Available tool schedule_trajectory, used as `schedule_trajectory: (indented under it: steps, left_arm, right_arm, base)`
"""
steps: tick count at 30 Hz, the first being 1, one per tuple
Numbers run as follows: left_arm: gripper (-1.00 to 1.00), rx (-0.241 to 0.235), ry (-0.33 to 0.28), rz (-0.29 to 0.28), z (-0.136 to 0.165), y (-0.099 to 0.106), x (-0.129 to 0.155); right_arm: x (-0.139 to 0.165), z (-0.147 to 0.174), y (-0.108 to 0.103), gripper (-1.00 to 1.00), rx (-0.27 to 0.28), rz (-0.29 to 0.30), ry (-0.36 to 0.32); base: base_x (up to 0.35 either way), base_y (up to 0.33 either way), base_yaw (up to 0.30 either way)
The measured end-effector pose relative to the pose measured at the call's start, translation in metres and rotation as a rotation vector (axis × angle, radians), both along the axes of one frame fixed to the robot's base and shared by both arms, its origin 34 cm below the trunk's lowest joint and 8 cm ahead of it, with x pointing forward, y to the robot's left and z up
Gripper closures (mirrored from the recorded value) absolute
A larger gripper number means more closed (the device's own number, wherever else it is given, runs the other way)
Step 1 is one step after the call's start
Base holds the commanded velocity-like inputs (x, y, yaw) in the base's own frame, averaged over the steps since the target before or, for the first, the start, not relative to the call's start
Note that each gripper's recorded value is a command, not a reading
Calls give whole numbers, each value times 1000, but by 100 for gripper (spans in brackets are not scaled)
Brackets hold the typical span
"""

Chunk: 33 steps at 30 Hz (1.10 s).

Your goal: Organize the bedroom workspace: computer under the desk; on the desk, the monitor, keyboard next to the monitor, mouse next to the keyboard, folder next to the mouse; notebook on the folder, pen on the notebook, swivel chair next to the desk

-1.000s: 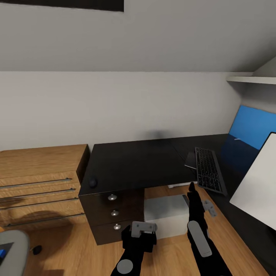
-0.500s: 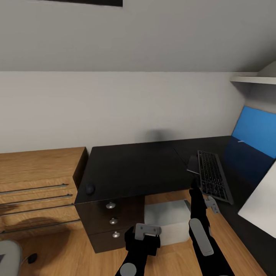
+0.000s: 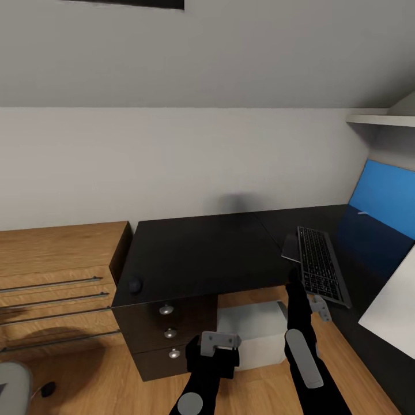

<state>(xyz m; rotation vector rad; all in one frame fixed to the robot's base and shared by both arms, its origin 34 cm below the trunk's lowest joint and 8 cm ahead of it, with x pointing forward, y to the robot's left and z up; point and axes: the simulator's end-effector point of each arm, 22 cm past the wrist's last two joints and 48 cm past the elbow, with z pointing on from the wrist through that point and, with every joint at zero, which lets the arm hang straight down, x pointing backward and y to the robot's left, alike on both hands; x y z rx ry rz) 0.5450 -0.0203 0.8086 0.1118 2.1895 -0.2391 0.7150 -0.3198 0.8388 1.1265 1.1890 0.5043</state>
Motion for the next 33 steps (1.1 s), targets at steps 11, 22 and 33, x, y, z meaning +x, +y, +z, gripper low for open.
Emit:
schedule_trajectory:
  steps: [11,22,33]
  left_arm:
    - [-100,17,-1,20,-1,6,0]
    - [-100,17,-6,4,1,0,-3]
    - [-100,18,-6,2,1,-1,-3]
  right_arm:
    - [0,3,-1,-100,0,-3,-9]
    - [-1,3,-4,-100,0,-11,-10]
    - [-1,3,-4,-100,0,-11,-10]
  base:
    - [0,0,0]
    - [55,117,-64]
    - [7,52,-244]
